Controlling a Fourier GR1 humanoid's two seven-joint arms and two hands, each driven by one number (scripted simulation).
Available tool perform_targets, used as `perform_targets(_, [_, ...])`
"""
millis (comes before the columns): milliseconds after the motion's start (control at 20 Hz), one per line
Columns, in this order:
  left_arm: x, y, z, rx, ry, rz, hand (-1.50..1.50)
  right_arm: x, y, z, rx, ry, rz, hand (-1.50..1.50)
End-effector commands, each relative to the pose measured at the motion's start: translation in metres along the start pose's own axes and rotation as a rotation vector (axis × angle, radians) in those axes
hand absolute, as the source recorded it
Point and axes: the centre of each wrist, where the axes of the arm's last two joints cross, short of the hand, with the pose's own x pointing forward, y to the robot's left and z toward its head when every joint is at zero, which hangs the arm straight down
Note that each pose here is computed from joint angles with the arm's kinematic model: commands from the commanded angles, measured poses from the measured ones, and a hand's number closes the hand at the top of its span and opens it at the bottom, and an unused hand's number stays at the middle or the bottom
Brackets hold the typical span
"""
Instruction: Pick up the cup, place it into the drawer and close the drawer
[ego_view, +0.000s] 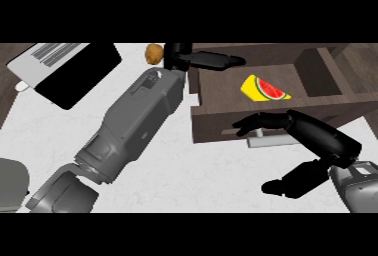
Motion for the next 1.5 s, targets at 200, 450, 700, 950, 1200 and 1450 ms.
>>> perform_targets(200, [-0.012,0.016,0.009,-0.002,-0.015,0.083,-1.50,-0.059,0.055,-0.030,0.008,0.219,0.152,-1.50])
perform_targets(450, [-0.016,0.046,0.017,0.013,-0.036,0.102,-1.50,-0.105,0.059,-0.054,0.089,0.300,0.158,-1.50])
perform_targets(700, [-0.022,0.061,0.028,0.011,-0.029,0.118,-1.50,-0.147,0.045,-0.061,0.031,0.365,0.170,1.50])
perform_targets(950, [-0.022,0.085,0.035,0.010,-0.015,0.129,-1.50,-0.150,0.006,-0.076,-0.109,0.294,0.136,1.50])
perform_targets(1200, [-0.032,0.108,0.052,0.005,-0.020,0.132,-1.50,-0.152,-0.047,-0.059,-0.285,0.254,0.136,1.50])
perform_targets(1450, [-0.017,0.110,0.043,-0.020,-0.025,0.132,-1.50,-0.134,-0.092,-0.060,-0.399,0.289,0.129,1.50])
